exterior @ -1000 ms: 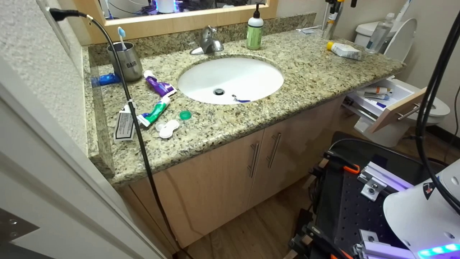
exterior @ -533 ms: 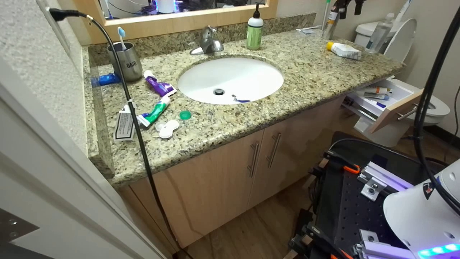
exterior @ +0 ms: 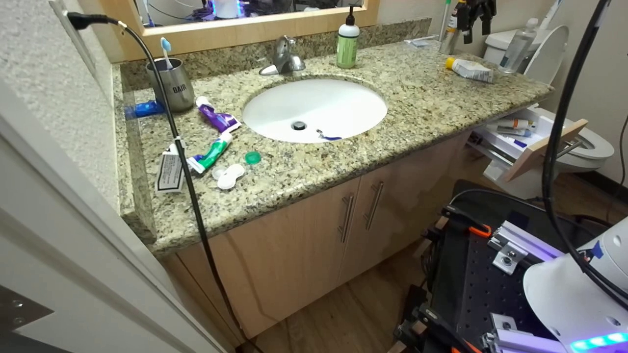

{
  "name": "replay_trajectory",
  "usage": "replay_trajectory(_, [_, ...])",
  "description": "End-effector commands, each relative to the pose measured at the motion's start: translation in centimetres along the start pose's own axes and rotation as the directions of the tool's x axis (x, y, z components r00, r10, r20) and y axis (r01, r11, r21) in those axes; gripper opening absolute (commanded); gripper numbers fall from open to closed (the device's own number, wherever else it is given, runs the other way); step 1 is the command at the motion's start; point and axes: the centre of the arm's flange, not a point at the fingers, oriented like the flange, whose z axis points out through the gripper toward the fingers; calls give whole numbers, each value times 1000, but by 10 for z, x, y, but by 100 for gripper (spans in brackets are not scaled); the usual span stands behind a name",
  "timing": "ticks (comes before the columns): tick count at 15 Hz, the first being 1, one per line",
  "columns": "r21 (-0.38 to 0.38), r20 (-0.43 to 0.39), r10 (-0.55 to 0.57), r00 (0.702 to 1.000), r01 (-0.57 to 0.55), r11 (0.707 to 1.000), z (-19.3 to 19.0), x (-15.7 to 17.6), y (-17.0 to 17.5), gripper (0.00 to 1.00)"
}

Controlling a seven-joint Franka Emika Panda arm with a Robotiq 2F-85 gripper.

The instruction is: Put the white bottle with the yellow lid inside the open drawer on the right then close the drawer

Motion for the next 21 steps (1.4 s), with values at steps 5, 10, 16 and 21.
replay_trajectory(5, [32,-143,-322,936,330,943,-9,-50,2,100])
replay_trajectory(10, [129,-318,-209,925,260,957,34,-54,22,100])
replay_trajectory(16, [211,-355,-80,931,163,964,68,-45,48,100])
replay_trajectory(21, [229,-426,23,905,83,970,72,-33,35,100])
